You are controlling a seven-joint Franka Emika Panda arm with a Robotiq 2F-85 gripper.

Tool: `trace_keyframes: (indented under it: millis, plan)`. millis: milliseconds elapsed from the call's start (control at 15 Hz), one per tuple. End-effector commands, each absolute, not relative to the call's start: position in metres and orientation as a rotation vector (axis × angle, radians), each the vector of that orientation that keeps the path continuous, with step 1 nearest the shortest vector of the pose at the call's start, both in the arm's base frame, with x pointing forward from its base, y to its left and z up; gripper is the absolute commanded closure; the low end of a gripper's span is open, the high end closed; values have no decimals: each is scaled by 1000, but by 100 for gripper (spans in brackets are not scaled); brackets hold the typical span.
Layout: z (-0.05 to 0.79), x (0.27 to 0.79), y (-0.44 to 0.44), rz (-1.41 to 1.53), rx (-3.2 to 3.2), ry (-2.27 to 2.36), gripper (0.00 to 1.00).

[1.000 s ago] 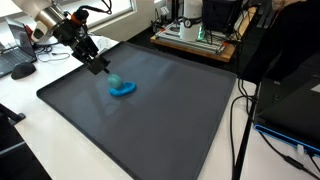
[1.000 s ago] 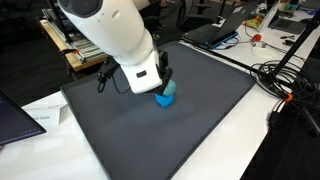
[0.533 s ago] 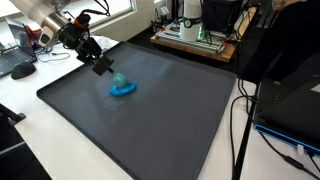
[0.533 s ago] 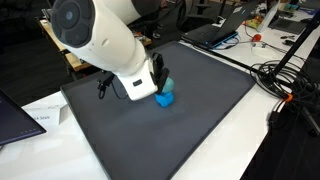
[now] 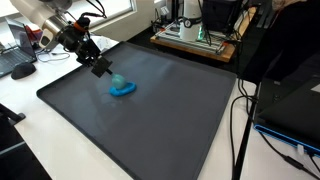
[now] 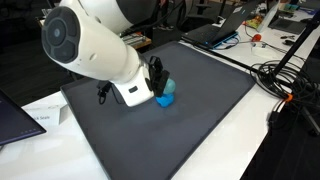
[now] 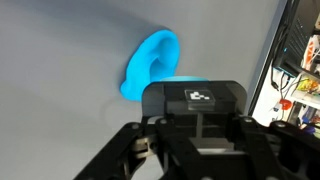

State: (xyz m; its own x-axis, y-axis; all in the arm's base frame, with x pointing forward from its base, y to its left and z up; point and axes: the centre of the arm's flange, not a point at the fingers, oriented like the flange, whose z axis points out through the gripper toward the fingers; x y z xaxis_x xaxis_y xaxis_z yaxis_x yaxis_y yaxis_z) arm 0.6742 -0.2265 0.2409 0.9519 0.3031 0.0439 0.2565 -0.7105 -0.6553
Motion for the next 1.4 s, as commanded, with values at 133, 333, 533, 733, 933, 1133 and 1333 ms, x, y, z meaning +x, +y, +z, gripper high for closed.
trace_keyframes:
  millis: [133, 333, 533, 733, 933, 1133, 1333]
  plan:
    - [251, 679, -228, 72, -2382, -362, 78]
    - [271, 676, -222, 92, -2430, -337, 78]
    - [295, 678, -213, 113, -2495, -290, 78]
    - [316, 684, -198, 161, -2581, -231, 78]
    - [334, 690, -179, 259, -2686, -183, 78]
    - [348, 695, -158, 348, -2786, -158, 78]
    - [359, 700, -134, 430, -2903, -152, 78]
